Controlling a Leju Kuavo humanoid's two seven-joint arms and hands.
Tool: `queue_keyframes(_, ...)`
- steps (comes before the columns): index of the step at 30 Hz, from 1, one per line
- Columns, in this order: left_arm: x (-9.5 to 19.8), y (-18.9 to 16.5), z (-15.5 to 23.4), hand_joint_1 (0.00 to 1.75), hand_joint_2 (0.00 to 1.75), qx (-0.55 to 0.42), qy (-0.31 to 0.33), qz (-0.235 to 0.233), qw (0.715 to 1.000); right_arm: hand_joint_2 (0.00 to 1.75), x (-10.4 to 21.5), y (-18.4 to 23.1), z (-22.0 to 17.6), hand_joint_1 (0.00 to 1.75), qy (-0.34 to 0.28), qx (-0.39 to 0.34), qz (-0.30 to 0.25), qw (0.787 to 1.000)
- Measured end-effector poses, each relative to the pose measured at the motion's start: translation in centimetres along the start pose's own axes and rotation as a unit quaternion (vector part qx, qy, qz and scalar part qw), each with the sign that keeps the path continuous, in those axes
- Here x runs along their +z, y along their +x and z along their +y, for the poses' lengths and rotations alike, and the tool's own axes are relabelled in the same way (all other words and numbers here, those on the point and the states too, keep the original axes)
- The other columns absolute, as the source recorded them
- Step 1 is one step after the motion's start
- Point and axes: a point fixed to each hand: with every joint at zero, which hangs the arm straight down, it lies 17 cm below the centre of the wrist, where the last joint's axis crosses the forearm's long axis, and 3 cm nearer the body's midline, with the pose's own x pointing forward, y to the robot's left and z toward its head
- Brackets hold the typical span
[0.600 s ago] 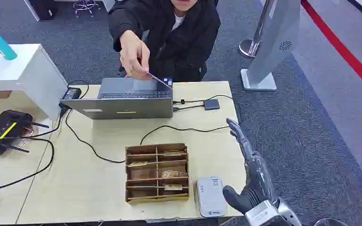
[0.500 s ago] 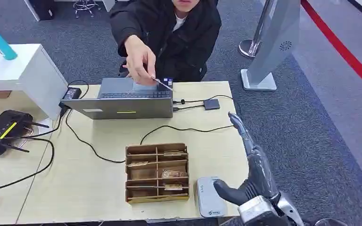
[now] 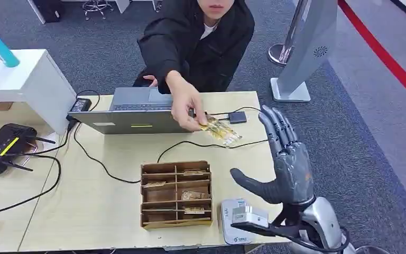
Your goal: Pass the card to the sensor for recognition and then transmit it.
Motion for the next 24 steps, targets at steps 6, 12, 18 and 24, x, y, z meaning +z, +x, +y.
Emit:
queue_keyframes(6,0.0,0.0,-0.1,0.00,0.00,-0.003,-0.002,0.002,1.000,1.75,-0.8,-1.2,-0.3,0.00,-0.022,0.106,-0.005,0.994)
queue_keyframes(12,0.0,0.0,-0.2,0.00,0.00,-0.003,-0.002,0.002,1.000,1.75,-1.0,-1.9,0.0,0.00,-0.027,0.160,-0.010,0.987)
queue_keyframes(18,0.0,0.0,-0.3,0.00,0.00,-0.004,-0.003,0.003,1.000,1.75,-1.0,-2.3,0.3,0.00,-0.028,0.198,-0.013,0.980)
queue_keyframes(24,0.0,0.0,-0.3,0.00,0.00,-0.003,-0.003,0.003,1.000,1.75,-1.0,-2.8,0.7,0.00,-0.023,0.203,-0.010,0.979)
